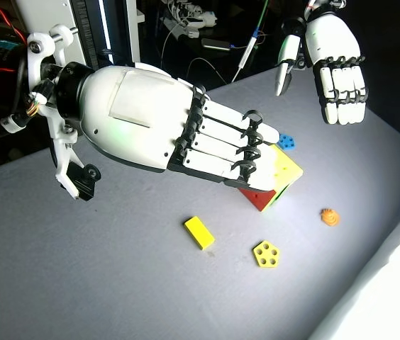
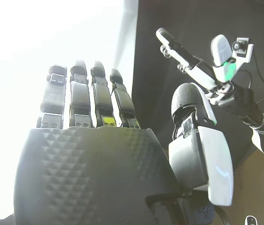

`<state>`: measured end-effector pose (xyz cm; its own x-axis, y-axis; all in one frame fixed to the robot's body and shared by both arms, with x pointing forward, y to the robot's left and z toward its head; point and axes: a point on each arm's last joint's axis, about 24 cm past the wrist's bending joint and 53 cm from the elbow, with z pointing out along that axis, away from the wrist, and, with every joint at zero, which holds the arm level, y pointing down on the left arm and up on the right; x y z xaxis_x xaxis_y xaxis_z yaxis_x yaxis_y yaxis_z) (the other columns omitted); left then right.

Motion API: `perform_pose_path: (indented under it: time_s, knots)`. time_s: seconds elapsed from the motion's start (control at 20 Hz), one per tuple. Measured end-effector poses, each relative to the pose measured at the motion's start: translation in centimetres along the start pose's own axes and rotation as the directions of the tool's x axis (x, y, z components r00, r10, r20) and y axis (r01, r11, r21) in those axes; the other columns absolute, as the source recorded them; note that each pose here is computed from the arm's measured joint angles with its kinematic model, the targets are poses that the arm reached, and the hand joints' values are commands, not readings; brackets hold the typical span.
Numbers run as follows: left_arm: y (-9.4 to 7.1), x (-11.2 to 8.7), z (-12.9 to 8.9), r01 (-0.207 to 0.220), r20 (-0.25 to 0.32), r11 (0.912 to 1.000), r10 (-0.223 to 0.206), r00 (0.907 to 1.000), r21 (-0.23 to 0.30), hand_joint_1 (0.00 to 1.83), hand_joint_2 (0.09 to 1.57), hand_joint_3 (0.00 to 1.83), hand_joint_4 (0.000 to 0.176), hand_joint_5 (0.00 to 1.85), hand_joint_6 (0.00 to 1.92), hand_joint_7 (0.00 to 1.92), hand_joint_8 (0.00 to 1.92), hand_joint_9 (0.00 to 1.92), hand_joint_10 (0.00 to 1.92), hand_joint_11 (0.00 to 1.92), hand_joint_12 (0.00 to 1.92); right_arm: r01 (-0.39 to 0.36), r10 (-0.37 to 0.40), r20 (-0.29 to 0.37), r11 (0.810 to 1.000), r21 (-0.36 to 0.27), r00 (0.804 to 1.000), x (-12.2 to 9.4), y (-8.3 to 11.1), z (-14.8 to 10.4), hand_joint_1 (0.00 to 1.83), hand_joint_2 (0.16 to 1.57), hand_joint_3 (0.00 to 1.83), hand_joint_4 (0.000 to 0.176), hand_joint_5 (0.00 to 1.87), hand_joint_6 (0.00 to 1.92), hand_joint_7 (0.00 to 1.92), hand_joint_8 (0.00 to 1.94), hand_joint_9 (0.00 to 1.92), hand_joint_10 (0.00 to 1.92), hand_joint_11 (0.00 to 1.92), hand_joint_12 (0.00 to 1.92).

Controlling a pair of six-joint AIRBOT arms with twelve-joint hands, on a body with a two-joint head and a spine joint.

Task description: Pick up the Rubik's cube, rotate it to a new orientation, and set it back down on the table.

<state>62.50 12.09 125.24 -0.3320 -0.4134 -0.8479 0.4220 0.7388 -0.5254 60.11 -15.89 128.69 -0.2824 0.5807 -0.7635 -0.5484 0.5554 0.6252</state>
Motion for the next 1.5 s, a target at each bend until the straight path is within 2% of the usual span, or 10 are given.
perform_pose_path:
  time_s: [0.15, 0.35, 0.45, 0.6, 0.8, 0.9, 1.05, 1.25, 1.35, 1.5]
  knots:
    - [-1.2, 1.5, 1.3, 0.015, -0.027, 0.9999, -0.015, 0.9995, 0.006, 0.14, 1.31, 0.0, 0.0, 0.02, 0.01, 0.07, 0.01, 0.07, 0.01, 0.0, 0.26, 0.0, 0.0, -0.008, 1.0, 0.007, 1.0, 0.2, -0.1, 0.0, 0.0, 1.29, 0.01, 0.0, 0.05, 0.01, 0.12, 0.01, 0.07, 0.02, 0.0, 0.0]
    - [-1.4, 1.7, 2.3, 0.035, 0.003, 0.9991, -0.035, 0.9994, -0.025, 0.21, 1.28, 0.0, 0.0, 0.01, 0.0, 0.08, 0.0, 0.08, 0.0, 0.0, 0.3, -0.003, 0.003, -0.017, 1.0, 0.014, 1.0, 0.5, -0.3, 0.0, 0.03, 1.29, 0.0, 0.0, 0.04, 0.01, 0.09, 0.0, 0.03, 0.0, 0.0, 0.0]
    - [-1.0, 1.6, 2.8, 0.042, 0.018, 0.9979, -0.041, 0.999, -0.05, 0.37, 1.23, 0.0, 0.0, 0.0, 0.0, 0.06, 0.0, 0.05, 0.0, 0.0, 0.27, -0.006, 0.006, -0.021, 1.0, 0.011, 1.0, 0.7, -0.2, 0.2, 0.11, 1.26, 0.0, 0.0, 0.03, 0.0, 0.09, 0.0, 0.04, 0.01, 0.0, 0.0]
    - [-0.3, 2.6, 3.1, 0.051, 0.02, 0.9954, -0.05, 0.9986, -0.08, 0.53, 1.14, 0.0, 0.0, 0.0, 0.0, 0.05, 0.0, 0.06, 0.0, 0.0, 0.34, -0.013, 0.014, -0.032, 1.0, 0.011, 0.999, 1.2, -0.2, 0.4, 0.13, 1.25, 0.0, 0.0, 0.02, 0.0, 0.08, 0.0, 0.04, 0.01, 0.0, 0.0]
    - [-0.3, 4.7, 3.8, 0.064, -0.014, 0.9932, -0.065, 0.9978, -0.098, 0.78, 1.05, 0.0, 0.0, 0.0, 0.0, 0.0, 0.0, 0.0, 0.0, 0.0, 0.12, -0.016, 0.016, -0.036, 1.0, 0.002, 0.999, 1.5, 0.3, 0.4, 0.18, 1.24, 0.0, 0.0, 0.0, 0.0, 0.06, 0.0, 0.04, 0.0, 0.0, 0.0]
    - [0.1, 5.1, 4.2, 0.057, -0.019, 0.9914, -0.06, 0.998, -0.117, 0.81, 1.03, 0.0, 0.0, 0.0, 0.0, 0.0, 0.0, 0.0, 0.0, 0.0, 0.06, -0.007, 0.007, -0.037, 1.0, 0.002, 0.999, 1.6, 0.3, 0.4, 0.21, 1.24, 0.0, 0.0, 0.01, 0.0, 0.07, 0.01, 0.04, 0.01, 0.0, 0.0]
    - [0.4, 5.7, 4.9, 0.079, -0.012, 0.9846, -0.082, 0.9965, -0.156, 0.84, 1.03, 0.0, 0.0, 0.0, 0.0, 0.0, 0.0, 0.0, 0.0, 0.0, 0.03, 0.002, -0.002, -0.045, 1.0, 0.007, 0.999, 1.9, 0.3, 0.4, 0.19, 1.24, 0.0, 0.0, 0.03, 0.01, 0.09, 0.01, 0.05, 0.01, 0.0, 0.0]
    - [0.3, 6.8, 6.1, 0.104, -0.018, 0.9786, -0.109, 0.9939, -0.178, 0.8, 1.04, 0.01, 0.0, 0.0, 0.0, 0.0, 0.0, 0.0, 0.0, 0.01, 0.04, 0.006, -0.006, -0.05, 1.0, 0.009, 0.999, 2.0, 0.2, 0.4, 0.16, 1.25, 0.0, 0.0, 0.03, 0.01, 0.08, 0.0, 0.05, 0.01, 0.0, 0.0]
    - [0.6, 7.1, 6.5, 0.11, -0.019, 0.9745, -0.116, 0.993, -0.195, 0.82, 1.05, 0.0, 0.0, 0.0, 0.0, 0.0, 0.0, 0.0, 0.0, 0.0, 0.18, 0.012, -0.011, -0.05, 1.0, 0.009, 0.999, 2.0, 0.2, 0.4, 0.15, 1.24, 0.0, 0.0, 0.02, 0.0, 0.1, 0.01, 0.07, 0.01, 0.0, 0.0]
    - [1.1, 7.3, 7.0, 0.11, -0.019, 0.97, -0.117, 0.993, -0.217, 0.8, 1.08, 0.01, 0.0, 0.0, 0.0, 0.0, 0.0, 0.0, 0.0, 0.0, 0.12, 0.021, -0.02, -0.061, 1.0, 0.018, 0.998, 2.2, 0.0, 0.4, 0.1, 1.25, 0.0, 0.0, 0.0, 0.0, 0.1, 0.0, 0.07, 0.01, 0.0, 0.0]
